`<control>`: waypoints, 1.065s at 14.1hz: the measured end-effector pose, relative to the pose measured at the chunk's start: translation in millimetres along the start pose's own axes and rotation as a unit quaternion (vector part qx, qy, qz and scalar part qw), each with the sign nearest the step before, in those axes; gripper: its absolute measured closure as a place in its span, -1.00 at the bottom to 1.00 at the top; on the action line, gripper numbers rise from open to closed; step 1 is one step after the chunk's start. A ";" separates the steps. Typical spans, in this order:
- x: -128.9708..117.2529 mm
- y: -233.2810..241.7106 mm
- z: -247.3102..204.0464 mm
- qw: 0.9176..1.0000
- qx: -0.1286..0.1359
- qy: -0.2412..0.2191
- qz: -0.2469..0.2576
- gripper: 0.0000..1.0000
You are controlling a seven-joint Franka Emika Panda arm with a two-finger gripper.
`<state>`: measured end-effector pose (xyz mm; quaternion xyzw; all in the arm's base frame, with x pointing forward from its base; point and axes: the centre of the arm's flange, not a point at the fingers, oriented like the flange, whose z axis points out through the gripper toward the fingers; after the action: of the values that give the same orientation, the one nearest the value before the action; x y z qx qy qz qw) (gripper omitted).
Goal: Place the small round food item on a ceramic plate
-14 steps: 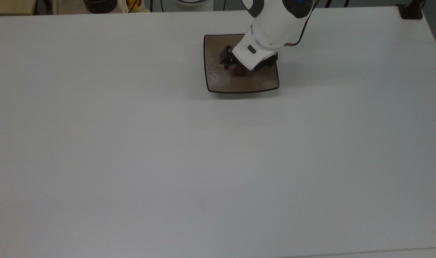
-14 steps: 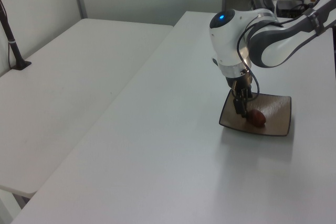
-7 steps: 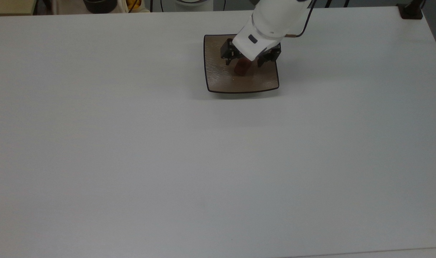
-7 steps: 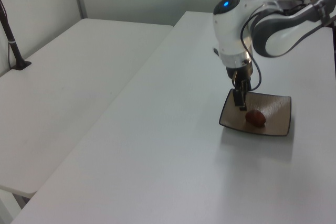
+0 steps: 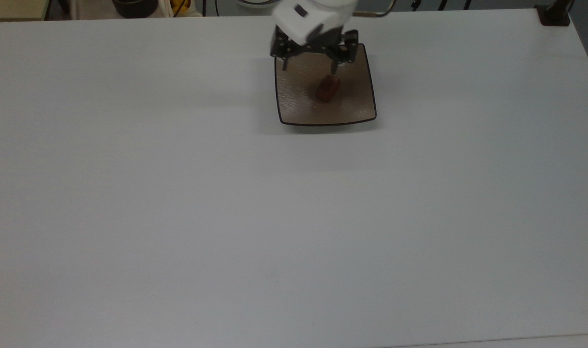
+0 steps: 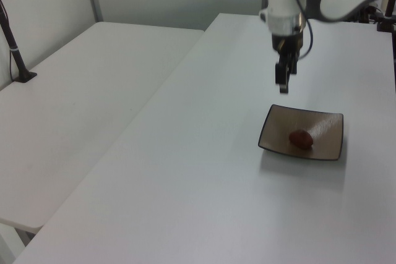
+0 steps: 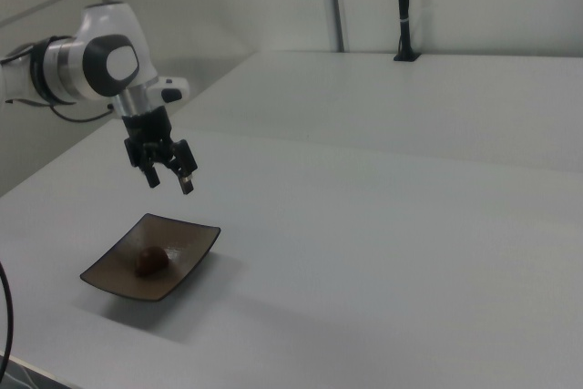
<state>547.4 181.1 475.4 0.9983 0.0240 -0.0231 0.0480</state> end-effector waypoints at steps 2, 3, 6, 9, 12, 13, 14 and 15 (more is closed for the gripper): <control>-3.1 36.0 -26.4 0.999 0.018 0.016 0.022 -1.00; -6.6 57.0 -38.4 0.999 0.027 0.017 0.029 -1.00; -18.1 129.8 -68.4 0.997 0.061 0.020 0.052 -1.00; -23.2 195.7 -76.1 0.993 0.078 0.026 0.084 -1.00; -17.0 205.1 -66.0 0.991 0.102 0.024 0.087 -1.00; -13.1 194.5 -63.1 0.992 0.100 0.024 0.079 -1.00; -8.1 178.4 -58.8 0.993 0.098 0.023 0.066 -1.00; -5.9 168.5 -56.7 0.993 0.097 0.022 0.057 -1.00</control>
<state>552.5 18.9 548.0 0.9982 -0.0347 -0.0009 -0.0485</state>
